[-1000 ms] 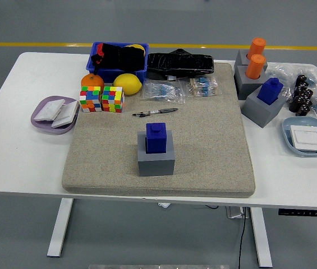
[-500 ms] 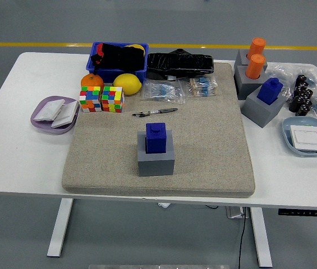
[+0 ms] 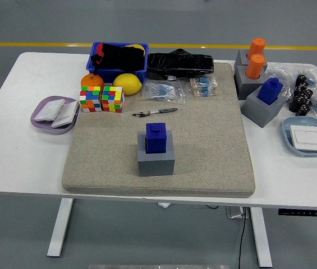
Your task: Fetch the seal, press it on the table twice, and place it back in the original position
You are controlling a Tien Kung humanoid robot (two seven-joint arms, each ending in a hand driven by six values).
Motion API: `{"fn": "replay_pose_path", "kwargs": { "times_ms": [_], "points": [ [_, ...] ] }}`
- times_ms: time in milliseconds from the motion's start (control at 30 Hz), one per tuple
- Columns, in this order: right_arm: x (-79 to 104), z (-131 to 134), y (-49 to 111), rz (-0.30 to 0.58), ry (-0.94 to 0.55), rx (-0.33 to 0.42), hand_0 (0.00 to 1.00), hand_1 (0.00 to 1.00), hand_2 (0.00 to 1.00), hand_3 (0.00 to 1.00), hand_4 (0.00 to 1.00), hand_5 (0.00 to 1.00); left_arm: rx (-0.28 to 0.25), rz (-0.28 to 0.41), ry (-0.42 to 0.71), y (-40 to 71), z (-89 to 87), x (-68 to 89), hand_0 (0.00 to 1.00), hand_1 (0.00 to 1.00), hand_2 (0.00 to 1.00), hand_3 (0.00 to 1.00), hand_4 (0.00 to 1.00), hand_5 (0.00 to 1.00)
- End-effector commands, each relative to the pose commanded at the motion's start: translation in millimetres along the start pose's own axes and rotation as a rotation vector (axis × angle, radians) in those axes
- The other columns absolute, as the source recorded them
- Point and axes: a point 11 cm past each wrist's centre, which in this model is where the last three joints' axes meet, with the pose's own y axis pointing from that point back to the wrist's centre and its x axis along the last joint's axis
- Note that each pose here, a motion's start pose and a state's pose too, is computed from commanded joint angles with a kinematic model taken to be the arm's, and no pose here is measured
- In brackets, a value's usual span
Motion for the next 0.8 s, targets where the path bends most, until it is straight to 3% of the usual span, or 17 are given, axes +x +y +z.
{"fn": "replay_pose_path", "kwargs": {
  "times_ms": [800],
  "points": [
    [1.1, 2.1, 0.5, -0.001, 0.01, -0.006, 0.785, 0.694, 0.664, 0.645, 0.813, 0.463, 0.006, -0.019, -0.004, 1.9, -2.4, -6.3, 0.899, 0.879, 0.848, 0.853, 0.813, 0.181]
  ]
}}
